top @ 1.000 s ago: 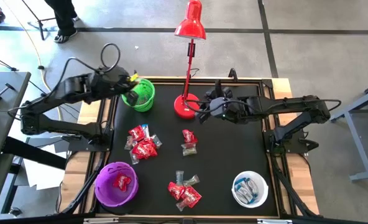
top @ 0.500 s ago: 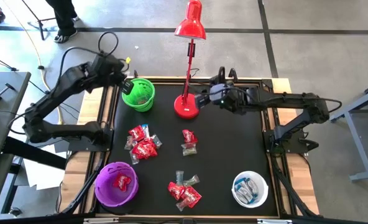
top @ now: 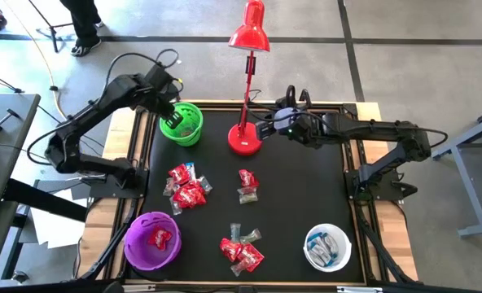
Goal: Sort candy
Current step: Put the orange gummy into the green bucket, then put the red candy into the purple bucket
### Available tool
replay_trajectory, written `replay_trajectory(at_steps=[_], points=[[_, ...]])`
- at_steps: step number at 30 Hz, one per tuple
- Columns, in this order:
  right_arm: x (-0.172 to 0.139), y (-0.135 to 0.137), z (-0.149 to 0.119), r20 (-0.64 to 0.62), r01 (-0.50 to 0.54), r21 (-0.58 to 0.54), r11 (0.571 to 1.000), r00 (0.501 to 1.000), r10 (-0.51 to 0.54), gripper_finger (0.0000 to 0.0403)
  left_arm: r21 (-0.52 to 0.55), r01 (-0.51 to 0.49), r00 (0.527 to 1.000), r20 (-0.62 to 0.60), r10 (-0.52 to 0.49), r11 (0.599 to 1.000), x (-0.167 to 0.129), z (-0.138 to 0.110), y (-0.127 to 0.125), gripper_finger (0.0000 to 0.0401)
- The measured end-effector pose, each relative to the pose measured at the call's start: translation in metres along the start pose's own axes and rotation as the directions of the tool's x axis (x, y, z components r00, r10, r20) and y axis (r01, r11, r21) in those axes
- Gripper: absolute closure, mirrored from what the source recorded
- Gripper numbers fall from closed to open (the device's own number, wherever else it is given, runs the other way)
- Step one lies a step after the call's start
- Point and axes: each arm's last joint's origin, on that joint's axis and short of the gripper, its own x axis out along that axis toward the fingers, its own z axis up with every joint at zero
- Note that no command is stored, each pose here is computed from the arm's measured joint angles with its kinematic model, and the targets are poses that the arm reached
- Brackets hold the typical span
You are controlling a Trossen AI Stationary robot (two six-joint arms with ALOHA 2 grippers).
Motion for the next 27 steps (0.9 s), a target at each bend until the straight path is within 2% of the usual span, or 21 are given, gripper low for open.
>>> replay_trajectory(at_steps=[8, 12, 15, 17, 21, 24, 27], points=[[0.004, 0.000, -0.005, -0.030, 0.014, -0.026, 1.000, 0.999, -0.015, 0.0222, 0.077, 0.052, 0.997, -0.065, -0.047, 0.996, 0.021, 0.010, -0.005, 0.0360], [0.003, -0.001, -0.008, -0.080, -0.005, -0.047, 0.999, 0.997, 0.001, 0.0222, 0.070, 0.105, 0.992, -0.081, -0.100, 0.992, 0.026, 0.012, -0.007, 0.0341], [0.003, -0.003, -0.013, -0.160, -0.031, -0.060, 0.998, 0.987, 0.021, 0.0222, 0.025, 0.154, 0.985, -0.078, -0.152, 0.988, 0.026, 0.012, -0.009, 0.0333], [0.004, -0.004, -0.019, -0.228, -0.031, -0.043, 0.999, 0.974, 0.020, 0.0222, 0.018, 0.244, 0.968, -0.065, -0.243, 0.970, 0.023, 0.012, -0.013, 0.0332], [0.015, -0.007, -0.038, -0.357, 0.065, -0.015, 0.998, 0.932, -0.066, 0.0222, 0.071, 0.408, 0.912, 0.021, -0.410, 0.910, 0.009, 0.012, -0.027, 0.0332], [0.032, -0.003, -0.056, -0.450, 0.137, -0.006, 0.991, 0.884, -0.125, 0.0222, 0.122, 0.453, 0.880, 0.094, -0.465, 0.883, -0.003, 0.012, -0.037, 0.0332], [0.053, 0.006, -0.076, -0.516, 0.184, 0.038, 0.982, 0.845, -0.138, 0.0222, 0.163, 0.461, 0.858, 0.170, -0.485, 0.872, -0.019, 0.010, -0.043, 0.0332]])
